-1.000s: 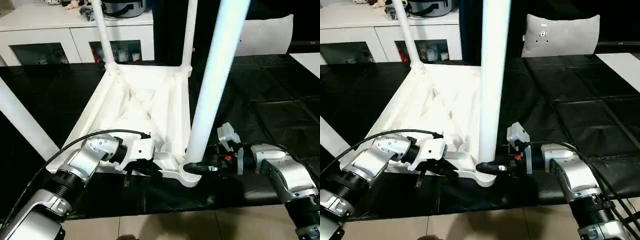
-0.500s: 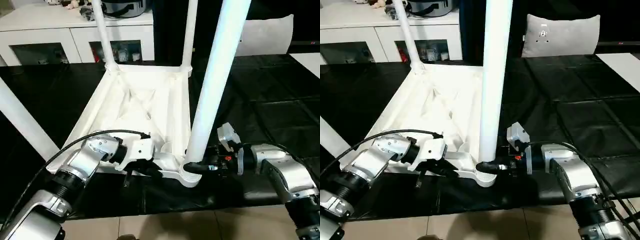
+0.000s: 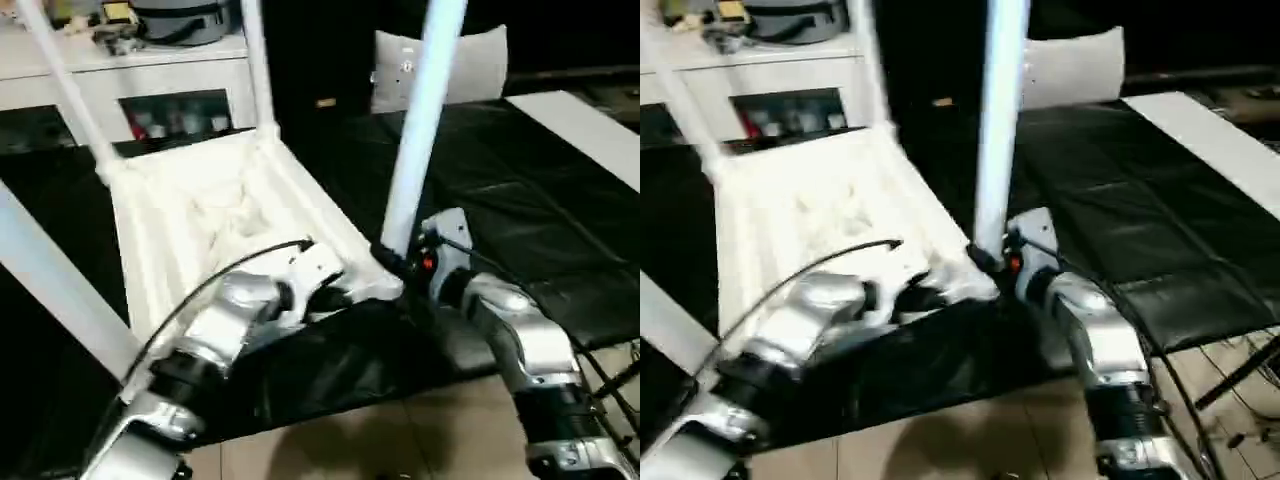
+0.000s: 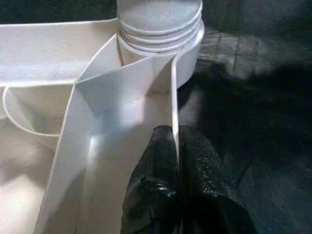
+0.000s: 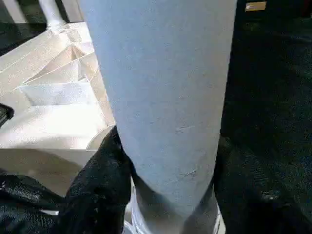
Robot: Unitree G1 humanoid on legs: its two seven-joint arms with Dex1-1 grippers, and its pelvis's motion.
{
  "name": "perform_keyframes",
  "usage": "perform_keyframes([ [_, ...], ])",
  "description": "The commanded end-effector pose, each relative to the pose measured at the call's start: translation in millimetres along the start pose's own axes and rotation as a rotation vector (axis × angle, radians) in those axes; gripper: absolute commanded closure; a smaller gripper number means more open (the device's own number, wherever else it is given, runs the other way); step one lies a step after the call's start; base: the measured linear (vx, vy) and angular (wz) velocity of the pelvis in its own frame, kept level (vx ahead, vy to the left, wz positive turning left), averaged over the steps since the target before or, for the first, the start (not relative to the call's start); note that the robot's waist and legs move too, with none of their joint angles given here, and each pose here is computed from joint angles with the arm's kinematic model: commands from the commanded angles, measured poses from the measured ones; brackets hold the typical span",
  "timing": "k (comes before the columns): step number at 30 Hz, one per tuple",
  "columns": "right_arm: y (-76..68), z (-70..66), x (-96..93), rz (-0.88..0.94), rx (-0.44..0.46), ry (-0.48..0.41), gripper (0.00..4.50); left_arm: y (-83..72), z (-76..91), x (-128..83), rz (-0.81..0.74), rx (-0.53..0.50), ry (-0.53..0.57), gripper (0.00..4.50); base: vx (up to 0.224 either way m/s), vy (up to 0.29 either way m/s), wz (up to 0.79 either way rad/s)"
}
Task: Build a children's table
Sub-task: Rotate leg to tighten
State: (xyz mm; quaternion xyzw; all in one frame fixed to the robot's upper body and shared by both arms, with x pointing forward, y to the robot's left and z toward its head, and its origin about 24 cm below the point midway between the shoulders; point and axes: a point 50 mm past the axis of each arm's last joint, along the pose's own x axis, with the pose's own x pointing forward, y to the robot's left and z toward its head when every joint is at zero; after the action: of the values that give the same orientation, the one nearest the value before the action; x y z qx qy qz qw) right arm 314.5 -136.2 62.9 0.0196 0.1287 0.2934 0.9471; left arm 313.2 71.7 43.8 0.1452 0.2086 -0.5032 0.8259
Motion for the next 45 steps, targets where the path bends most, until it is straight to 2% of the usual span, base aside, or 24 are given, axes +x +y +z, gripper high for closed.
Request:
perform_keyframes([
  [1,15.5,-6.0,6.6,0.055,0.010,0.010,1.80,-4.9,26.2,3.6,-0.009,0.057,-0.100,4.50,0.000,0.000,0.00],
  [4,14.7,-5.1,4.0,0.064,0.002,-0.003,1.42,-4.9,23.5,1.9,-0.018,0.083,-0.086,4.50,0.000,0.000,0.00],
  [7,7.3,-4.0,-3.2,0.077,-0.011,-0.017,1.30,-1.2,19.0,-2.9,-0.016,0.106,-0.069,4.50,0.000,0.000,0.00],
  [9,1.6,-1.3,-9.4,0.102,-0.030,-0.035,0.92,1.4,16.2,-6.6,-0.019,0.118,-0.058,4.50,0.000,0.000,0.00],
  [13,-3.7,3.5,-19.0,0.168,-0.060,-0.048,0.70,4.2,12.5,-10.8,-0.029,0.143,-0.042,4.50,0.000,0.000,0.00],
  [15,-6.5,4.4,-27.5,0.236,-0.103,-0.028,0.43,5.4,7.6,-13.1,-0.043,0.161,-0.022,4.50,0.000,0.000,0.00],
  [20,-12.0,4.3,-38.0,0.310,-0.138,0.010,0.05,3.7,3.4,-16.9,-0.106,0.193,-0.009,4.50,0.000,0.000,0.00],
  [27,-14.9,8.0,-51.7,0.482,-0.170,0.071,0.05,-1.9,-6.1,-27.3,-0.265,0.281,0.037,4.50,0.000,0.000,0.00],
  [30,-14.6,7.8,-56.3,0.554,-0.191,0.128,0.05,-2.0,-9.9,-32.6,-0.332,0.339,0.059,4.50,0.000,0.000,0.00],
  [32,-13.2,7.4,-58.1,0.591,-0.200,0.143,0.05,-2.1,-11.0,-34.6,-0.356,0.359,0.064,4.50,0.000,0.000,0.00],
  [34,-7.7,6.8,-62.6,0.703,-0.212,0.163,0.05,-3.7,-14.2,-41.2,-0.433,0.400,0.085,4.50,0.000,0.000,0.00],
  [35,-6.0,6.7,-63.2,0.735,-0.217,0.161,0.31,-4.0,-15.2,-43.3,-0.454,0.410,0.092,4.50,0.000,0.000,0.00],
  [39,-1.7,4.5,-60.8,0.785,-0.207,0.157,0.44,-5.4,-16.7,-47.4,-0.501,0.432,0.102,4.50,0.000,0.000,0.00],
  [45,2.6,3.0,-55.4,0.819,-0.207,0.168,1.01,-5.9,-18.7,-48.5,-0.517,0.445,0.106,4.50,0.000,0.000,0.00],
])
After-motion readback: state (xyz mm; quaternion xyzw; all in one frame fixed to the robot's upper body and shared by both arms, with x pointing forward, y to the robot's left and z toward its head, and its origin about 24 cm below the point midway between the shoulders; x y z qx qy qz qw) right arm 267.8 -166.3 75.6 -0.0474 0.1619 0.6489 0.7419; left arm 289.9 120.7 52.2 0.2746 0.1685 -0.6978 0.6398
